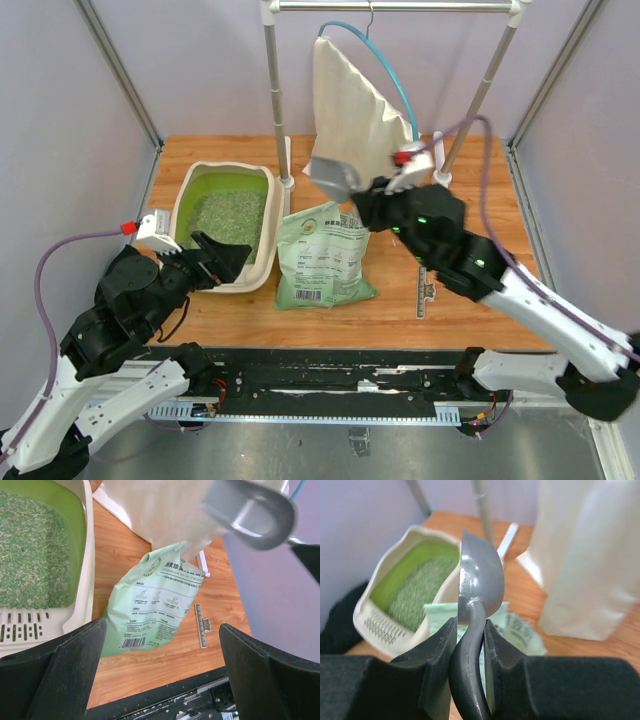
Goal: Fill the litter box with clean litter
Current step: Pour the cat litter into the litter box, then place the spatula at the center of the board.
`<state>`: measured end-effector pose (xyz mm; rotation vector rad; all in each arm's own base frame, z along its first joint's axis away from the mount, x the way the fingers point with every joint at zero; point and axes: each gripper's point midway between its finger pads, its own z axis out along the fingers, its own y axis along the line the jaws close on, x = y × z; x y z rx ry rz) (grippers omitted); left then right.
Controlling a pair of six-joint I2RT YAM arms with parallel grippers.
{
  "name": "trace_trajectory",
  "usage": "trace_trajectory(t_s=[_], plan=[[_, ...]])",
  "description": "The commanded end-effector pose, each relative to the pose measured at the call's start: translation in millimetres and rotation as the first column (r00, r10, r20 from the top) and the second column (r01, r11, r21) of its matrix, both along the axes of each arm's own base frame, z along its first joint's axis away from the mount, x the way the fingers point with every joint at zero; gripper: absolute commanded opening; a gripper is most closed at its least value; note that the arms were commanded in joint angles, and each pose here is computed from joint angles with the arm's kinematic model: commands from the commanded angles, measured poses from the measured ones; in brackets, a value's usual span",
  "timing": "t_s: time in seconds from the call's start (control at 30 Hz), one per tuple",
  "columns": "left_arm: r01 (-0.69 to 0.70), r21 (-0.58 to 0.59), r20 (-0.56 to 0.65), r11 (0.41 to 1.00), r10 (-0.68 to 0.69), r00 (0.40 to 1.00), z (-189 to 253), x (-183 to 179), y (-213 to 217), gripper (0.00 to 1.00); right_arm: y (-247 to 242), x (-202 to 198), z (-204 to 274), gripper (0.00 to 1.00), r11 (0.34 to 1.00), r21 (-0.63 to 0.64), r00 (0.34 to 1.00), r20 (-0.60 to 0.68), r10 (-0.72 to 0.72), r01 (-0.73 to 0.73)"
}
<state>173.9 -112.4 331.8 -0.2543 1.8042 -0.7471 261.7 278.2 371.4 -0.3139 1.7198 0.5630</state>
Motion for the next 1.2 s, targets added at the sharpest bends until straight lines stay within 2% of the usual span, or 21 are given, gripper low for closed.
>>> trace_trajectory(t_s=[0.0,0.17,0.27,0.57,0.8,0.9,1.17], plan=[[0.033,-0.02,-0.001,0.999,-0.033,0.999,0.1,6.8,-14.9,1.0,-93.6,5.8,-0.4,0.01,0.952,0.162,0.965,-0.027,-0.261,0.261],[0.061,-0.016,-0.016,0.998,-0.061,0.998,-6.4,12.5,-27.2,1.0,-176.8,-14.9,-62.7,0.01,0.899,0.146,0.905,-0.181,-0.386,0.413],[0.077,-0.021,-0.021,0.997,-0.078,0.997,-8.0,15.1,-34.1,1.0,-201.2,-24.2,-88.0,0.01,0.877,0.14,0.874,-0.243,-0.421,0.461],[0.107,-0.009,-0.045,0.994,-0.107,0.993,-14.7,16.9,-43.0,1.0,-214.9,-21.5,-149.1,0.01,0.853,0.177,0.797,-0.486,-0.359,0.492],[0.107,-0.001,-0.039,0.994,-0.107,0.994,-16.1,15.8,-40.9,0.99,-237.3,-11.2,-201.3,0.01,0.79,0.26,0.706,-0.649,-0.283,0.556],[0.107,0.002,-0.039,0.994,-0.107,0.994,-16.8,15.5,-40.5,1.0,-257.6,-2.6,-217.4,0.01,0.739,0.293,0.681,-0.672,-0.293,0.607],[0.123,0.007,-0.052,0.992,-0.122,0.991,-21.5,16.4,-45.3,1.0,-274.7,18.8,-227.1,0.01,0.723,0.298,0.682,-0.66,-0.315,0.623]])
